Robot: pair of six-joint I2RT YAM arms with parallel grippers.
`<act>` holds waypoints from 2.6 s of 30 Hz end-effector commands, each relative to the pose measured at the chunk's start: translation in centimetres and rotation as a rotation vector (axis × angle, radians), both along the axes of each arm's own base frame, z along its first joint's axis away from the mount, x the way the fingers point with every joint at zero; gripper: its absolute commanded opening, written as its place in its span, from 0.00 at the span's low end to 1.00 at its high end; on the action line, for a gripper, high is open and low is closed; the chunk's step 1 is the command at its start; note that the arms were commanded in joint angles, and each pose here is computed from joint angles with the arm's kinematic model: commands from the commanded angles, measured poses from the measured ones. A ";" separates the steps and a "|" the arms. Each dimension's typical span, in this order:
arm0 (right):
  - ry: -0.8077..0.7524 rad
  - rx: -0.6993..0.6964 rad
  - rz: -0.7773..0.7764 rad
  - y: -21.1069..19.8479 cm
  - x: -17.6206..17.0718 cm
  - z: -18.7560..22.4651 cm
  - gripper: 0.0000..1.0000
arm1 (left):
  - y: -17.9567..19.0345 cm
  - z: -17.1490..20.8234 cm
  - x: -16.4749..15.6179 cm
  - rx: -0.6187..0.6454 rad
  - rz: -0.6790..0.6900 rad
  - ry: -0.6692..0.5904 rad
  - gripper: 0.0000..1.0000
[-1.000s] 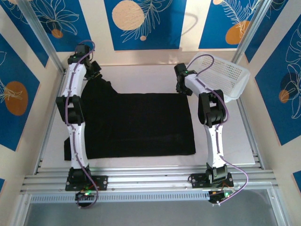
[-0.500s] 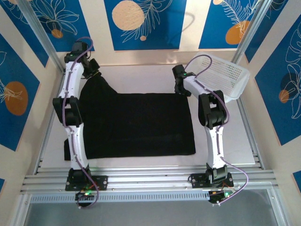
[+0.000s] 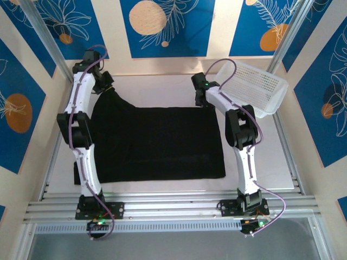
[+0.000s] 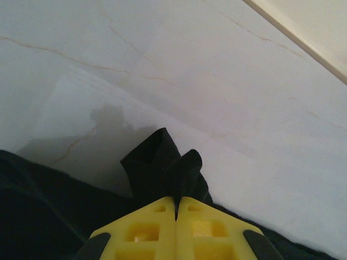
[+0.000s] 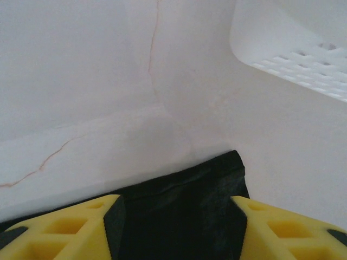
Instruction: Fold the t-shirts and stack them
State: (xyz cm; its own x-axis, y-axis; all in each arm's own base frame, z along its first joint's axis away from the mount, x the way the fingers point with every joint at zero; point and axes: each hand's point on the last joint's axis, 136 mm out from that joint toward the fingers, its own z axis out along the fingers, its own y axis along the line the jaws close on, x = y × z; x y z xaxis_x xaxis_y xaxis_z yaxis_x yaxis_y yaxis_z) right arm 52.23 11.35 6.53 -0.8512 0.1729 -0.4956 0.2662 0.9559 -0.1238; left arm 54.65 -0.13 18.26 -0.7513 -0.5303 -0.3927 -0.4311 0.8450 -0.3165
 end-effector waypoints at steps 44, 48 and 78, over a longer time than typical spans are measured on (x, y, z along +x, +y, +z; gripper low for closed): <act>-0.022 0.046 0.152 3.9 2.3 2.3 0.49 | 5.8 4.7 -9.1 0.166 0.095 -0.041 0.00; 0.062 0.043 0.164 3.8 3.3 -0.6 0.45 | 5.8 4.5 -8.6 0.155 0.095 -0.042 0.00; 0.040 0.041 -0.018 -1.5 0.6 3.9 0.52 | 7.4 3.8 -9.0 0.165 0.123 -0.019 0.00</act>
